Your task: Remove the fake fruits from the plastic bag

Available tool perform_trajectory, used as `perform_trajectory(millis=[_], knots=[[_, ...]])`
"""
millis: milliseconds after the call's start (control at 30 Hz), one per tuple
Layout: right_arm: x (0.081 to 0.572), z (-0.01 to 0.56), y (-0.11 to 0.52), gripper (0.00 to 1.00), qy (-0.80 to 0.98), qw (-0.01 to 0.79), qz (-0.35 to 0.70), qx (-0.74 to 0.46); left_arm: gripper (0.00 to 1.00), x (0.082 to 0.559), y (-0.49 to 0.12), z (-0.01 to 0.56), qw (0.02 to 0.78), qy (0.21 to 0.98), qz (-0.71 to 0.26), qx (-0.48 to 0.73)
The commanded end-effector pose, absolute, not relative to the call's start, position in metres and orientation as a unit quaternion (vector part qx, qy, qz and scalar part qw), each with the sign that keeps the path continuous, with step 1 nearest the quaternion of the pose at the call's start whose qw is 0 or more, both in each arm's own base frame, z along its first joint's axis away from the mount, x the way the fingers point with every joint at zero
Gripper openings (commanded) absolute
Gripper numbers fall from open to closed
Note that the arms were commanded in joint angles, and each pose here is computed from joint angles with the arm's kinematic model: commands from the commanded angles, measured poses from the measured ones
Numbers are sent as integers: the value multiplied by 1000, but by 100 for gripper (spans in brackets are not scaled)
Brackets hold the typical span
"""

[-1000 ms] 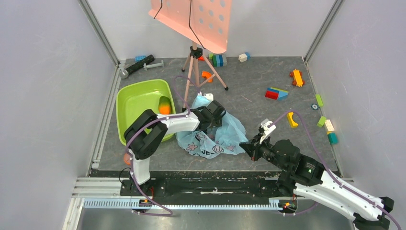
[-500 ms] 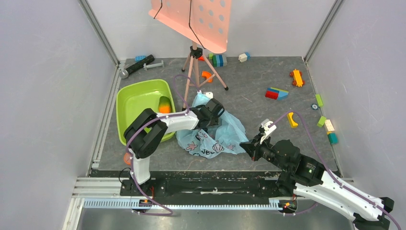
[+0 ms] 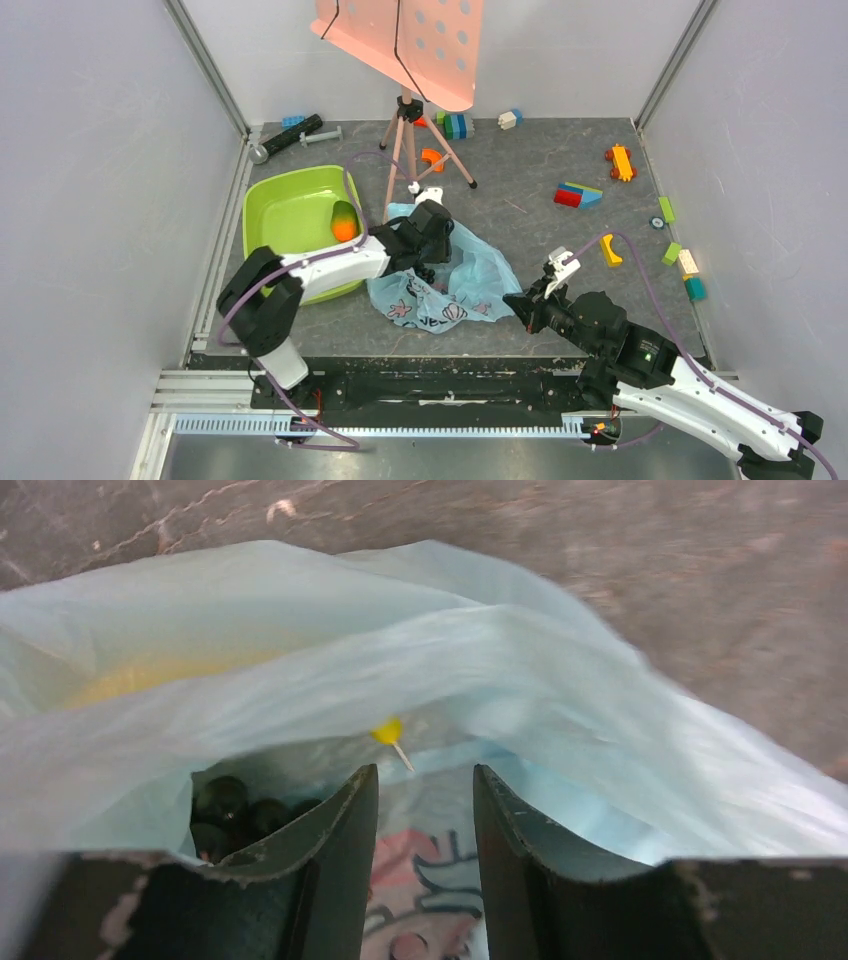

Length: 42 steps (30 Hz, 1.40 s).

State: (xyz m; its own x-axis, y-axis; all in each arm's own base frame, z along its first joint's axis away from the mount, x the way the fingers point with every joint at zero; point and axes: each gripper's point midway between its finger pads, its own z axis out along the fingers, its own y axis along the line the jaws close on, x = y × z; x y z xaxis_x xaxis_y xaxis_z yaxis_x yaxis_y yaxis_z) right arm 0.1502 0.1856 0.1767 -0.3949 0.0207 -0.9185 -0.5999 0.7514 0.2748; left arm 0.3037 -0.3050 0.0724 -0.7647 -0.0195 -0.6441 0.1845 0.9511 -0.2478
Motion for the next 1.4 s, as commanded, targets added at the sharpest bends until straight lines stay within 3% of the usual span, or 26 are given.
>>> perform_trajectory(millis=[0, 167, 333, 500, 667, 900, 1133, 1267, 1367], knots=[[155, 191, 183, 0, 775, 531, 300, -164, 46, 292, -318, 126, 368, 899, -218, 91], [156, 192, 183, 0, 776, 531, 299, -162, 42, 282, -315, 155, 383, 885, -244, 103], [156, 193, 183, 0, 776, 531, 300, -160, 46, 271, -313, 176, 389, 873, -271, 112], [154, 189, 187, 0, 777, 525, 306, -166, 54, 276, -311, 158, 379, 886, -249, 99], [149, 184, 196, 0, 775, 511, 318, -191, 54, 277, -319, 124, 356, 901, -228, 95], [148, 177, 199, 0, 778, 505, 312, -206, 46, 230, -316, 100, 361, 904, -191, 128], [149, 175, 196, 0, 779, 508, 307, -204, 35, 186, -254, 71, 364, 918, -151, 54], [149, 175, 196, 0, 777, 509, 309, -203, 27, 189, -224, 100, 420, 891, -173, -5], [149, 176, 196, 0, 776, 511, 310, -202, 27, 199, -221, 134, 464, 865, -192, -16]])
